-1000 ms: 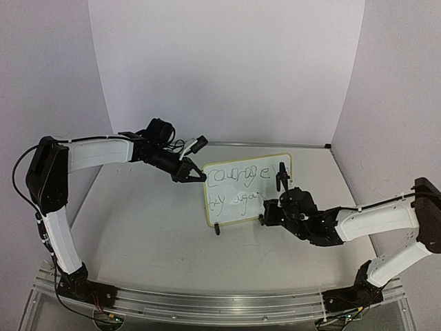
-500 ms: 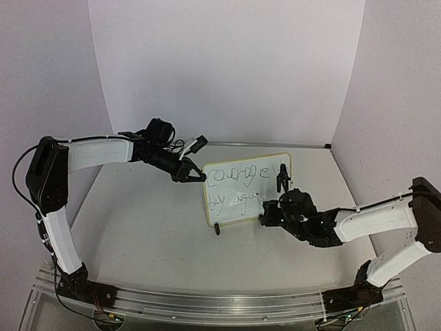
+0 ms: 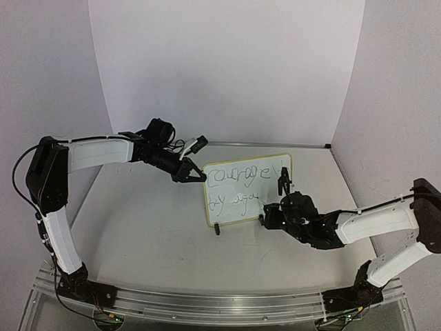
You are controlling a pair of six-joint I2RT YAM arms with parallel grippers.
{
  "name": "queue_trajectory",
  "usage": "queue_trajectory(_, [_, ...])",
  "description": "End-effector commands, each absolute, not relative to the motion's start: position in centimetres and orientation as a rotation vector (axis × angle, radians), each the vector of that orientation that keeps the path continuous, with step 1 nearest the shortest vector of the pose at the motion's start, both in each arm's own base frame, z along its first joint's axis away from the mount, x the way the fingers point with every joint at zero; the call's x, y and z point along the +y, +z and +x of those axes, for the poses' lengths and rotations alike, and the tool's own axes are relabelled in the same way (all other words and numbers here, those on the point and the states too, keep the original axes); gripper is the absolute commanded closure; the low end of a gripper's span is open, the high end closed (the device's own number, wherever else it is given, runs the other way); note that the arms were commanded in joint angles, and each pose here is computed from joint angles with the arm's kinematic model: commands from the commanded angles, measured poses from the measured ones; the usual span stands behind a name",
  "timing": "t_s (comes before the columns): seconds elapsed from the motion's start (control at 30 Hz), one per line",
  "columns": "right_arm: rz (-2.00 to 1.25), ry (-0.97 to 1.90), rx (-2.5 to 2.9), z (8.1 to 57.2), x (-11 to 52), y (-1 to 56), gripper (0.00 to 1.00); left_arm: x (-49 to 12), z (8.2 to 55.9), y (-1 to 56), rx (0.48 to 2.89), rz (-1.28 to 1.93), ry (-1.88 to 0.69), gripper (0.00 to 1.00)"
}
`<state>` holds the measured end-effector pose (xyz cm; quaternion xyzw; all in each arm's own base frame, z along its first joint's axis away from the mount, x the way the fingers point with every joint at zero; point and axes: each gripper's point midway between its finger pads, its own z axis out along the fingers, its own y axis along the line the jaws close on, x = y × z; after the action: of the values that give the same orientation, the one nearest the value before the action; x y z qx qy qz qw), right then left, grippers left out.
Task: Write a sentence on the whiteboard
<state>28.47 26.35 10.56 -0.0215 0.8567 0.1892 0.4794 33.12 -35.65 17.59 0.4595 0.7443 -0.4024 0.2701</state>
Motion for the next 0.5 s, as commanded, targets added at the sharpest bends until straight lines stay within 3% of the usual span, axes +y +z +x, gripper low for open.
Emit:
queue_trajectory(0.0, [-0.046, 0.509, 2.02, 28.0, 26.7, 13.7, 1.0, -35.1, 34.1, 18.2, 1.955, 1.266, -0.954, 1.0])
queue_trajectory(0.47, [0.006, 0.435, 1.991, 28.6, 25.9, 14.9, 1.0, -35.1, 34.0, 18.2, 1.951, 1.265, -0.961, 1.0])
